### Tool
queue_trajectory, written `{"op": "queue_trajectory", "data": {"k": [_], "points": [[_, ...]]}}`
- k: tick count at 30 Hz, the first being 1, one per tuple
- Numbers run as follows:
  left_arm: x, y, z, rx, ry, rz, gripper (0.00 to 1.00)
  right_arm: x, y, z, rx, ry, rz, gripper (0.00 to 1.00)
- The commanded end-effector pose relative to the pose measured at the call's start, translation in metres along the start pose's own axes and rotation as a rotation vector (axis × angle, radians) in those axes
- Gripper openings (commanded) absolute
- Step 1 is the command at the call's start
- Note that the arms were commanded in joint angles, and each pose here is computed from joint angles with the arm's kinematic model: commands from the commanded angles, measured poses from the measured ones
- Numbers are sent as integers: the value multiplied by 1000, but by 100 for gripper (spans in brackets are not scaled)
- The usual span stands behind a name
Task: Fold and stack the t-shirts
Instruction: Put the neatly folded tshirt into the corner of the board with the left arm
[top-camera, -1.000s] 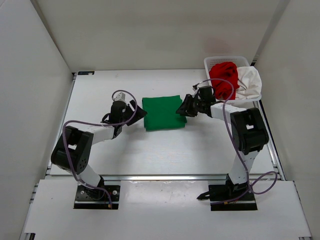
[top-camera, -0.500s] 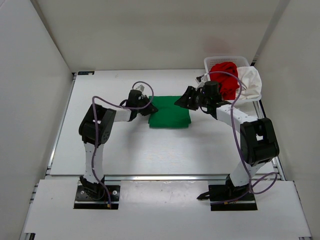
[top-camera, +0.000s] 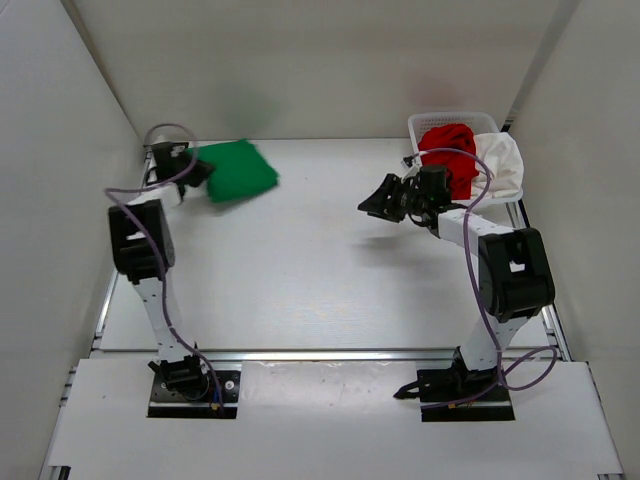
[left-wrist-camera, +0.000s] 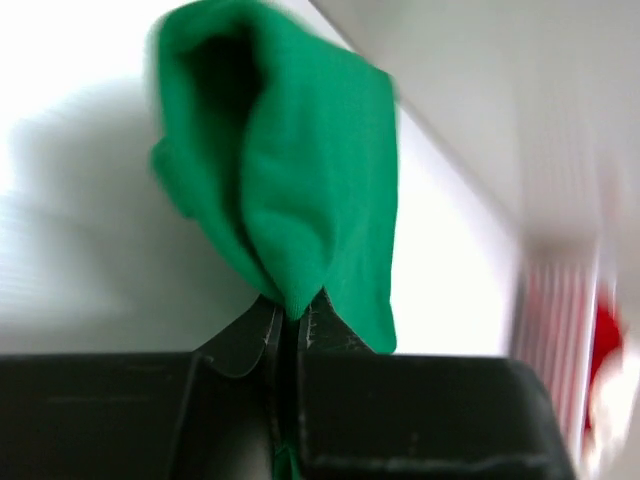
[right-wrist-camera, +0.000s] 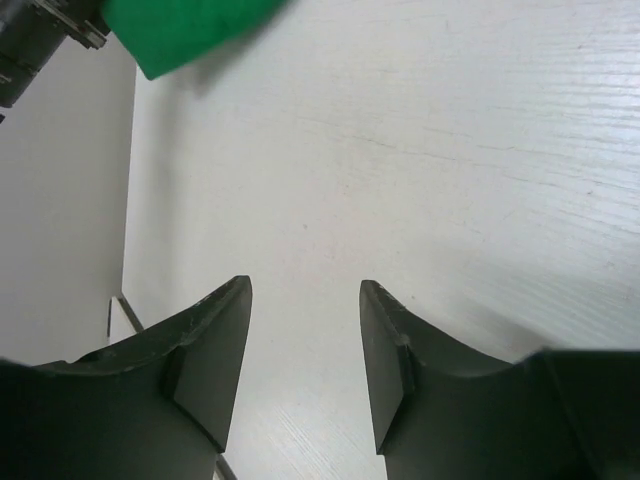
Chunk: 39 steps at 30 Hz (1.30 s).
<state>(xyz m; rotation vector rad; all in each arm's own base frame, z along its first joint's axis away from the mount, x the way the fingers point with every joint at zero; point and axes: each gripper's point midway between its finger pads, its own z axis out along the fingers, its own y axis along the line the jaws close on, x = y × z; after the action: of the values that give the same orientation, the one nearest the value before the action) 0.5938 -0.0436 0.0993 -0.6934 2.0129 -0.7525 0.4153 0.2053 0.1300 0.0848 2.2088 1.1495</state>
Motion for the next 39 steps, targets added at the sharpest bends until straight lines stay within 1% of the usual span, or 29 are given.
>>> {"op": "queue_trajectory", "data": {"k": [1, 4, 6, 7, 8, 9, 11, 12, 13, 15, 17, 19, 20, 22, 23, 24, 25, 27, 28, 29, 30, 31, 33, 34, 35, 36, 37, 38, 39], "points": [[-71, 65, -38, -84, -139, -109, 2, -2, 12, 2, -72, -7, -25, 46], [-85, 105, -38, -143, -159, -153, 8, 3, 18, 5, -91, 11, -37, 45], [-80, 132, -31, -172, -135, -201, 18, 7, 23, 7, -95, 20, -40, 46], [-87, 135, -29, -170, -137, -214, 19, 10, 25, 9, -97, 28, -45, 45], [-84, 142, -24, -165, -123, -241, 20, 14, 29, 10, -105, 41, -49, 45], [-86, 150, -23, -174, -125, -260, 23, 14, 31, 10, -107, 42, -55, 45], [-96, 153, -21, -162, -139, -274, 27, 17, 37, 14, -115, 54, -70, 45], [-97, 166, -24, -189, -144, -285, 28, 20, 36, 14, -110, 64, -68, 45], [-102, 163, -25, -180, -152, -290, 28, 22, 39, 17, -116, 70, -70, 45], [-111, 170, -32, -205, -196, -305, 25, 26, 38, 19, -111, 80, -69, 45], [-111, 184, -38, -233, -228, -338, 20, 28, 33, 19, -105, 86, -66, 45], [-120, 198, -46, -240, -272, -379, 19, 32, 32, 21, -98, 99, -74, 46], [-117, 200, -44, -242, -272, -389, 18, 30, 32, 20, -97, 93, -81, 45], [-123, 210, -52, -255, -299, -408, 16, 32, 32, 22, -93, 98, -83, 46], [-121, 216, -56, -278, -310, -417, 16, 33, 31, 23, -97, 103, -80, 45], [-128, 211, -62, -262, -336, -411, 17, 31, 33, 22, -107, 100, -83, 45], [-125, 221, -68, -280, -358, -423, 17, 33, 34, 24, -111, 104, -81, 45], [-127, 213, -78, -260, -399, -434, 19, 35, 32, 25, -113, 112, -76, 45], [-122, 216, -81, -253, -414, -456, 22, 37, 31, 26, -107, 121, -68, 46], [-122, 210, -86, -233, -439, -459, 26, 36, 31, 26, -105, 117, -70, 46], [-116, 210, -90, -235, -439, -466, 28, 39, 36, 27, -118, 125, -87, 46], [-118, 201, -96, -219, -471, -462, 31, 42, 33, 28, -114, 135, -83, 47], [-114, 197, -105, -222, -498, -457, 39, 38, 38, 27, -119, 128, -100, 50], [-121, 183, -111, -194, -530, -437, 44, 40, 38, 27, -115, 136, -100, 52], [-117, 185, -115, -199, -548, -434, 51, 41, 39, 27, -111, 138, -107, 53], [-115, 176, -121, -190, -563, -431, 55, 42, 41, 28, -115, 144, -109, 54], [-117, 165, -124, -170, -572, -416, 61, 45, 38, 28, -108, 151, -102, 57], [-111, 164, -126, -171, -573, -414, 66, 43, 43, 27, -114, 145, -120, 59], [-113, 159, -132, -171, -594, -406, 73, 44, 45, 26, -124, 152, -125, 60]]}}
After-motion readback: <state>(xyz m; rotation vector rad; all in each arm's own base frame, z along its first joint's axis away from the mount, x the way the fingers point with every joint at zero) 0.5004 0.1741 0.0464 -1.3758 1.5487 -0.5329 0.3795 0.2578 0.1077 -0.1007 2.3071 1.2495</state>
